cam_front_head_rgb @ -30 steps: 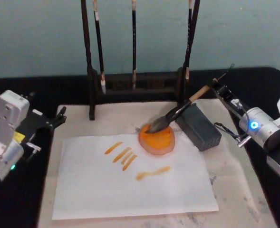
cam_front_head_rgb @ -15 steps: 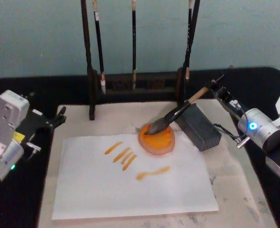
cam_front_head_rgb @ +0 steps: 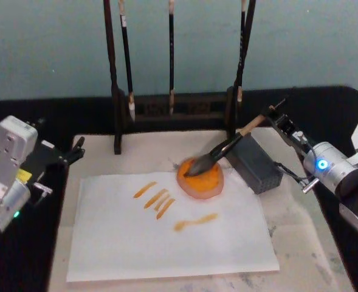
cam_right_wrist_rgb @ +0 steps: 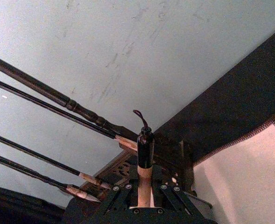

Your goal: Pick up the brush from the inkstone, write on the paper, then place the brush back to its original position.

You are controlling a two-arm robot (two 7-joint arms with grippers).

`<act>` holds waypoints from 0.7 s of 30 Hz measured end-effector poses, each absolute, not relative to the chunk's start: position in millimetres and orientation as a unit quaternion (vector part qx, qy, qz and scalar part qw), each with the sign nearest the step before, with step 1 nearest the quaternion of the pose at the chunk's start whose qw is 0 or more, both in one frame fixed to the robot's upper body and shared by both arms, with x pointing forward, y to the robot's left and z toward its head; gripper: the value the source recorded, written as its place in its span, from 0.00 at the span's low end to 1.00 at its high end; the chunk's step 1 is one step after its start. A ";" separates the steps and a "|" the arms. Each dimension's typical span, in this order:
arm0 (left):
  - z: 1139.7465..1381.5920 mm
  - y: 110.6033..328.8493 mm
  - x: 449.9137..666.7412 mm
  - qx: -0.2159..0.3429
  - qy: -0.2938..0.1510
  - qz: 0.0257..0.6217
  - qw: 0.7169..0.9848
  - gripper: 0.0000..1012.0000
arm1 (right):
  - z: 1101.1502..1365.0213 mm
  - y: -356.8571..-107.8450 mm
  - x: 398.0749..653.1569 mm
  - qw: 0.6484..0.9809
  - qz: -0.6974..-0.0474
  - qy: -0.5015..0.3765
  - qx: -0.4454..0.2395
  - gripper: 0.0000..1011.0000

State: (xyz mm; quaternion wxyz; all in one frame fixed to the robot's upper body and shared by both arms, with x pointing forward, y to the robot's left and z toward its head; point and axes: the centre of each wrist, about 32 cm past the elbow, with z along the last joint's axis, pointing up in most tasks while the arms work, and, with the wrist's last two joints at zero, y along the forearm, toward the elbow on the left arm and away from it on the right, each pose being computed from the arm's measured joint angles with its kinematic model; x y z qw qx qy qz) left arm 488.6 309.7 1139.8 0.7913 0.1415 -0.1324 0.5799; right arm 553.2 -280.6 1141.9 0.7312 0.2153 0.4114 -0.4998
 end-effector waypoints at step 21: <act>1139.8 309.6 488.6 0.141 -0.132 0.580 0.791 0.99 | 1139.4 -280.4 551.2 0.724 -0.504 0.419 0.214 0.18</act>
